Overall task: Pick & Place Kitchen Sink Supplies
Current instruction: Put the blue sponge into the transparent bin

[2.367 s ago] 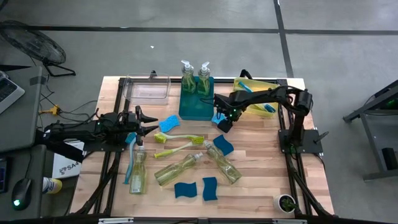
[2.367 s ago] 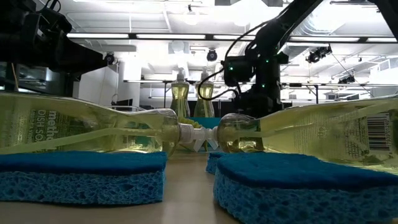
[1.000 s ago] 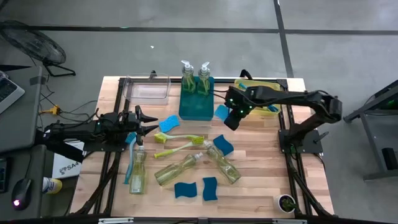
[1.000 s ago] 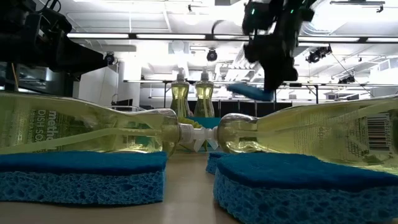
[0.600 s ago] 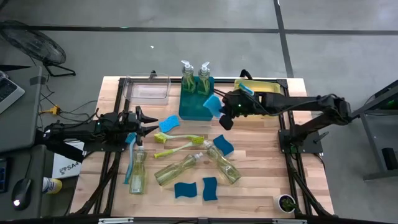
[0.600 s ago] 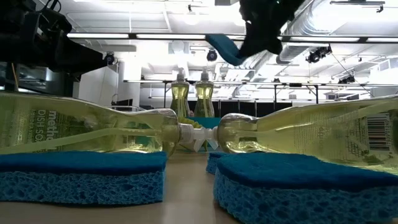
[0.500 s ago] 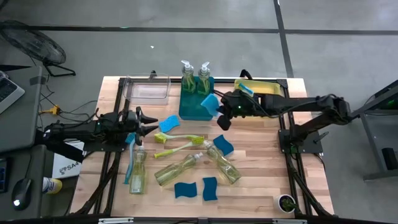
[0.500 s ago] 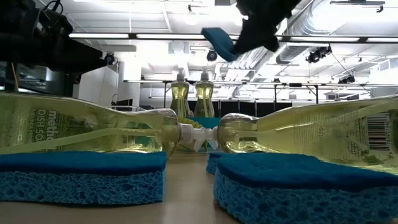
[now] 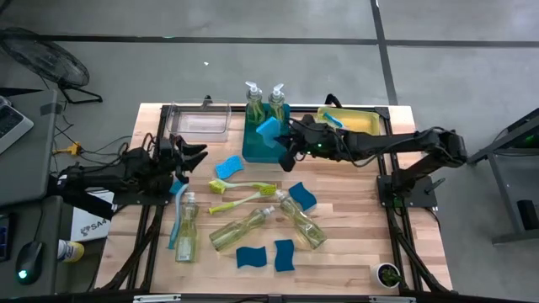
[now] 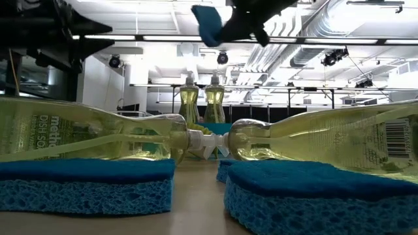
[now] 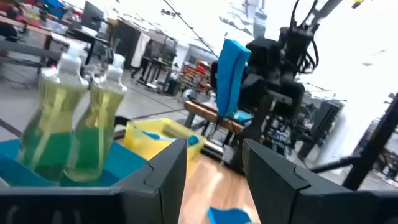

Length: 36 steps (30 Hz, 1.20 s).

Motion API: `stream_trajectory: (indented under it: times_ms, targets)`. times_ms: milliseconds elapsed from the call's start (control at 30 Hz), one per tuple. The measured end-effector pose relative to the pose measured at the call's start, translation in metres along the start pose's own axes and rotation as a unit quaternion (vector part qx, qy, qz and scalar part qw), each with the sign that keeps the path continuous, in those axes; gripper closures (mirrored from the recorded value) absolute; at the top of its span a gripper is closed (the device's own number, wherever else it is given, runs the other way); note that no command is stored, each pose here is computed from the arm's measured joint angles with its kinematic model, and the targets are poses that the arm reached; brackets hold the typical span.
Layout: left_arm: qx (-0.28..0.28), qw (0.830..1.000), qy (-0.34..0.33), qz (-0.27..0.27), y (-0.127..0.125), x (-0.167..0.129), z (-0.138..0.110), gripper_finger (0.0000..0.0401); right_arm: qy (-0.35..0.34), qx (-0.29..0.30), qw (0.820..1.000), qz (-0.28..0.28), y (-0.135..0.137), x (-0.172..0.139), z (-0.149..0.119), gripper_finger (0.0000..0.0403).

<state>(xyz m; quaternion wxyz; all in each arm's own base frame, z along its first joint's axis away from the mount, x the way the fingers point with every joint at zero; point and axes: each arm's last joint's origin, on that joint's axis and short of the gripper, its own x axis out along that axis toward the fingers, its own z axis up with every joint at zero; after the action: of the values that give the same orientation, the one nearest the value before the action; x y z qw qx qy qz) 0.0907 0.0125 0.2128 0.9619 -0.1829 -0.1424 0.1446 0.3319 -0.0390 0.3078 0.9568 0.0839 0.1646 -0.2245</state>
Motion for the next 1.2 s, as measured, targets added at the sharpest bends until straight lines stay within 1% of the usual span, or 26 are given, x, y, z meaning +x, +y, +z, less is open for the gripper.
stream_trajectory:
  times_ms: [67, 133, 267, 367, 533, 667, 767, 900, 1000, 1067, 1200]
  targets:
    - [0.009, 1.000, -0.003, 0.008, -0.003, 0.003, 0.008, 0.0247, -0.022, 0.001, 1.000, 0.005, 0.003, 0.008, 0.000, 0.0399]
    - [0.033, 0.999, -0.001, 0.018, -0.007, 0.007, 0.016, 0.0247, -0.042, 0.007, 0.999, 0.003, 0.004, 0.016, 0.000, 0.0399]
    - [0.095, 0.994, 0.013, 0.046, -0.014, 0.020, 0.028, 0.0247, -0.069, 0.017, 0.997, -0.022, 0.006, 0.027, -0.002, 0.0399]
    - [0.128, 0.989, 0.029, 0.066, -0.019, 0.032, 0.035, 0.0247, -0.081, 0.015, 0.996, -0.039, 0.006, 0.030, -0.002, 0.0399]
    - [0.146, 0.985, 0.045, 0.084, -0.031, 0.056, 0.049, 0.0247, -0.086, 0.007, 0.995, -0.048, 0.004, 0.031, -0.001, 0.0399]
    - [0.165, 0.980, 0.057, 0.094, -0.038, 0.082, 0.062, 0.0247, -0.085, 0.001, 0.995, -0.046, 0.002, 0.032, 0.000, 0.0399]
    - [0.168, 0.980, 0.062, 0.089, -0.039, 0.105, 0.074, 0.0247, -0.084, -0.007, 0.995, -0.046, 0.001, 0.032, 0.000, 0.0399]
    - [0.173, 0.978, 0.079, 0.087, -0.031, 0.136, 0.085, 0.0247, -0.083, -0.020, 0.995, -0.046, 0.002, 0.032, 0.000, 0.0399]
    - [0.171, 0.979, 0.096, 0.061, -0.026, 0.157, 0.089, 0.0247, -0.081, -0.027, 0.995, -0.052, 0.001, 0.032, -0.001, 0.0399]
    - [0.169, 0.979, 0.106, 0.038, -0.025, 0.168, 0.091, 0.0247, -0.077, -0.028, 0.994, -0.071, 0.000, 0.032, -0.002, 0.0399]
    - [0.166, 0.979, 0.119, 0.012, -0.026, 0.182, 0.091, 0.0247, -0.076, -0.035, 0.992, -0.096, -0.002, 0.032, -0.002, 0.0399]
